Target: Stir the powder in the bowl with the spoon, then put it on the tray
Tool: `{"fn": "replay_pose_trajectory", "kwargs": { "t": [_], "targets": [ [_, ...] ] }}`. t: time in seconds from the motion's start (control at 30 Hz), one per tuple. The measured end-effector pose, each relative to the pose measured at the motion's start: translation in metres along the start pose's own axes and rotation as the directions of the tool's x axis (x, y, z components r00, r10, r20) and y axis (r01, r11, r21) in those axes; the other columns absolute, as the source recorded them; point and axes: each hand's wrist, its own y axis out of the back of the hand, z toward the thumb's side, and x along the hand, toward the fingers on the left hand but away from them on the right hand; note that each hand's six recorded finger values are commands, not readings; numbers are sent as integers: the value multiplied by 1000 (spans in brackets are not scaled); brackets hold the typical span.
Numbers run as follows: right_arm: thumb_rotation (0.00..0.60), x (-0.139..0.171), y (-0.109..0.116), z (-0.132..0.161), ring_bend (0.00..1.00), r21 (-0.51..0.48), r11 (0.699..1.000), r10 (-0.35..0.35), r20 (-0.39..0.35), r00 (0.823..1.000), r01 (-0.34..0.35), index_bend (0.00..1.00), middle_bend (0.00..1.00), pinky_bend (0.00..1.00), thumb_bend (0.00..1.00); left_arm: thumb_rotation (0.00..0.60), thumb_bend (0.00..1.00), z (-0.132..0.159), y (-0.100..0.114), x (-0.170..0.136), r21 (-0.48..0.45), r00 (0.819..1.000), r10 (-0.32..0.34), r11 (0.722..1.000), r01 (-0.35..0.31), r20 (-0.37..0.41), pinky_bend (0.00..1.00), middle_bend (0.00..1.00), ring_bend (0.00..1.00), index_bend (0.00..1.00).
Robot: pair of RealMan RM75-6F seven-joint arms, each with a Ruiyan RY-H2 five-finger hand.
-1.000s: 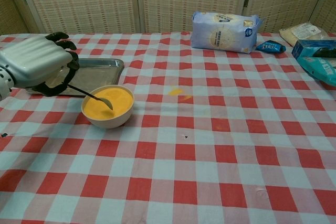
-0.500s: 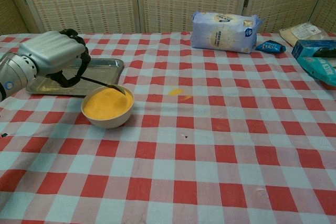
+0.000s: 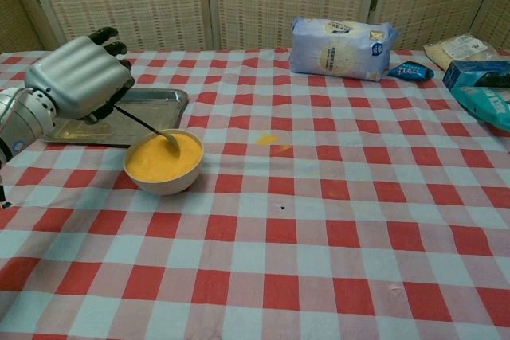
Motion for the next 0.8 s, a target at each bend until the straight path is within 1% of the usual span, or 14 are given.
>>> {"fn": "replay_pose_trajectory", "kwargs": {
  "t": [0.23, 0.4, 0.63, 0.8],
  "targets": [
    [600, 2, 2, 0, 0, -3, 1000, -5, -3, 1000, 5, 0, 0, 0, 147, 600, 937, 2, -5, -8, 56, 1000, 3, 998, -4, 20, 34, 343, 124, 769],
    [600, 3, 2, 2, 0, -7, 1000, -4, -11, 1000, 3, 0, 0, 0, 147, 600, 940, 0, -5, -16, 83, 999, 13, 996, -16, 31, 32, 343, 124, 769],
    [600, 6, 4, 4, 0, -11, 1000, -12, -19, 1000, 12, 0, 0, 0, 147, 600, 935, -3, -7, -32, 137, 998, 23, 990, -31, 60, 31, 338, 124, 769],
    [600, 7, 5, 5, 0, -12, 1000, -12, -25, 1000, 11, 0, 0, 0, 147, 600, 933, -4, -5, -39, 144, 997, 34, 989, -43, 67, 31, 335, 124, 769]
  ]
}}
